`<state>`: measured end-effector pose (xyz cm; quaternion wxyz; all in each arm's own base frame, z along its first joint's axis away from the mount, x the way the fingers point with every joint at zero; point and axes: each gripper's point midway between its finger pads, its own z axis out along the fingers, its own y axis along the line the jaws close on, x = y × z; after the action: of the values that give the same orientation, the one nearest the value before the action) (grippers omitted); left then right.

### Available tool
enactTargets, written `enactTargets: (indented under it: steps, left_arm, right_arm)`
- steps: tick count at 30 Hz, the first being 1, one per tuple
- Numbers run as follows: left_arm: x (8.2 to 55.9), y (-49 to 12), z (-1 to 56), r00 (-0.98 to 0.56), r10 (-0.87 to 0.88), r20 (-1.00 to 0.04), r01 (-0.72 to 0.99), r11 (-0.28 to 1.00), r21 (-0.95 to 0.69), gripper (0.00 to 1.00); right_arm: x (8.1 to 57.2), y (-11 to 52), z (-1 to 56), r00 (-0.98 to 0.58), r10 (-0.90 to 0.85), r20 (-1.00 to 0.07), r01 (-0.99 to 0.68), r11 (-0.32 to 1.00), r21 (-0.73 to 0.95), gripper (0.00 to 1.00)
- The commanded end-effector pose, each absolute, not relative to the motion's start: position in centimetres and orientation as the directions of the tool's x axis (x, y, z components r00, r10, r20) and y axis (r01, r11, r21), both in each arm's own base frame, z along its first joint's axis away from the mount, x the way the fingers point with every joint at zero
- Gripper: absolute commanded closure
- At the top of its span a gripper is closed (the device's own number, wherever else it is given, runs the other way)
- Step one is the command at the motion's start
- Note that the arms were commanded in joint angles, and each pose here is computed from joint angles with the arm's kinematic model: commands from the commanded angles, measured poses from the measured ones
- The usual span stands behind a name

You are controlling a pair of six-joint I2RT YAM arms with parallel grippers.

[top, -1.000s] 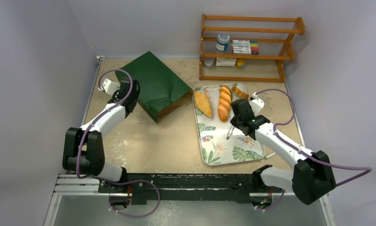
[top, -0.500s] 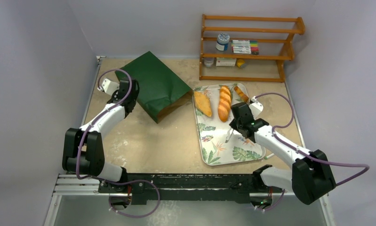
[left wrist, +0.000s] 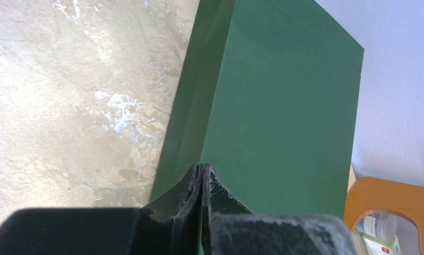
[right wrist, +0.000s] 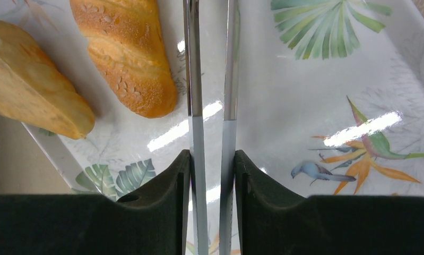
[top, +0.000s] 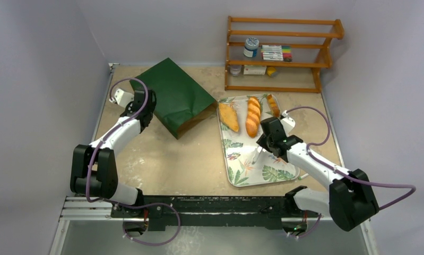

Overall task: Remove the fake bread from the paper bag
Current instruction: Place the fake bread in the container.

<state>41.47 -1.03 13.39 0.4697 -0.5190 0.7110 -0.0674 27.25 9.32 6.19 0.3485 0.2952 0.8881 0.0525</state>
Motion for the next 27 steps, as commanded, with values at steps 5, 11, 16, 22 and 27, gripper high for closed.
enactTargets:
  steps: [5, 11, 16, 22, 27]
  left_arm:
    - [41.6, -0.6, 15.1, 0.019, -0.806, -0.592, -0.649, 0.441, -0.621, 1.0]
    - [41.6, -0.6, 15.3, 0.023, -0.808, -0.588, -0.646, 0.437, -0.625, 1.0]
    - [41.6, -0.7, 15.4, 0.026, -0.812, -0.583, -0.644, 0.433, -0.631, 1.0]
    - [41.7, -0.7, 15.6, 0.029, -0.813, -0.582, -0.64, 0.432, -0.635, 1.0]
    - [41.6, -0.7, 15.6, 0.029, -0.815, -0.579, -0.64, 0.43, -0.637, 1.0]
  right_arm:
    - [27.1, 9.7, 6.9, -0.567, 0.585, -0.581, 0.472, 0.808, 0.353, 0.65]
    - [26.6, 10.0, 6.7, -0.573, 0.591, -0.568, 0.468, 0.805, 0.365, 0.65]
    - [26.1, 10.3, 6.9, -0.576, 0.594, -0.562, 0.465, 0.803, 0.373, 0.65]
    - [24.8, 11.7, 7.7, -0.585, 0.591, -0.556, 0.447, 0.807, 0.386, 0.65]
    - [23.9, 12.8, 8.6, -0.591, 0.586, -0.554, 0.436, 0.81, 0.392, 0.66]
